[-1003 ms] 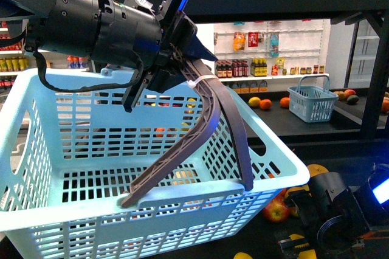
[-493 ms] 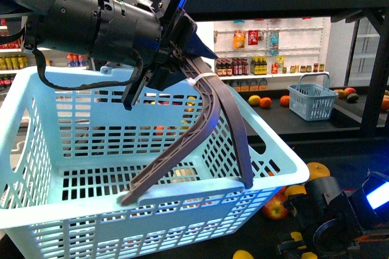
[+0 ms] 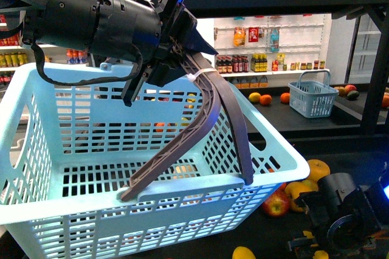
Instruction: Pick lemon from shelf
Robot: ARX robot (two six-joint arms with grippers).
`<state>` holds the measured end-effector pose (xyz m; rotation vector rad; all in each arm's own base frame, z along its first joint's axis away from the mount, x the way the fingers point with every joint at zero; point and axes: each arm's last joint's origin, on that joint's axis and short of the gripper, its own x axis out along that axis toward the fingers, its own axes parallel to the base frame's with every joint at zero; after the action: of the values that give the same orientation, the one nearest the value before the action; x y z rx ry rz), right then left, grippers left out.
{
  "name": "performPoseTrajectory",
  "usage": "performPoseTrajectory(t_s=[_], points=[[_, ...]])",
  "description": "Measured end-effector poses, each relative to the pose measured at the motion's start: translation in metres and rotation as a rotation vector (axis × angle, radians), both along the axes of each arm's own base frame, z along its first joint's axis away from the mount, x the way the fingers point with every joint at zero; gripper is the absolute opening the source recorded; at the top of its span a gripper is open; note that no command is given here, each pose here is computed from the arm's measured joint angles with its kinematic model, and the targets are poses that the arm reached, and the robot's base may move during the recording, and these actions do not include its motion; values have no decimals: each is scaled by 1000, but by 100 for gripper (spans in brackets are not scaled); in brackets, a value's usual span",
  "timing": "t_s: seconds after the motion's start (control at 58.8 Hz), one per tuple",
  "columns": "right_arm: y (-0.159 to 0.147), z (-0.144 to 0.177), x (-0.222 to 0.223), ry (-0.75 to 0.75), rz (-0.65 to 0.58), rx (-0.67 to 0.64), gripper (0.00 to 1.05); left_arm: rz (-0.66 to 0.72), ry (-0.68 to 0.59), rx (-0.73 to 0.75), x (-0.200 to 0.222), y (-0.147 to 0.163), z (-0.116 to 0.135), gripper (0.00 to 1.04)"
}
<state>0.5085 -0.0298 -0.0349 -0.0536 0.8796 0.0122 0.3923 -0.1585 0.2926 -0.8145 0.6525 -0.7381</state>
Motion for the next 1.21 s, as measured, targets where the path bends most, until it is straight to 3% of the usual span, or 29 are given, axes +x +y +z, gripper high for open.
performPoseTrajectory(t_s=[0.221, 0.34, 0.476, 0.629, 0.782, 0.986, 1.207], points=[[-37, 98, -11, -201, -38, -11, 60, 0, 0, 0, 0, 0, 0, 13], [-45, 162, -28, -318, -39, 53, 60, 0, 0, 0, 0, 0, 0, 13], [-33, 231, -53, -440, 0, 170, 59, -1, 0, 0, 0, 0, 0, 13], [3, 292, -85, -533, 87, 363, 59, 0, 0, 0, 0, 0, 0, 13], [39, 305, -102, -515, 159, 472, 59, 0, 0, 0, 0, 0, 0, 13], [79, 285, -106, -431, 204, 540, 59, 0, 0, 0, 0, 0, 0, 13], [103, 268, -103, -398, 216, 549, 59, 0, 0, 0, 0, 0, 0, 13]])
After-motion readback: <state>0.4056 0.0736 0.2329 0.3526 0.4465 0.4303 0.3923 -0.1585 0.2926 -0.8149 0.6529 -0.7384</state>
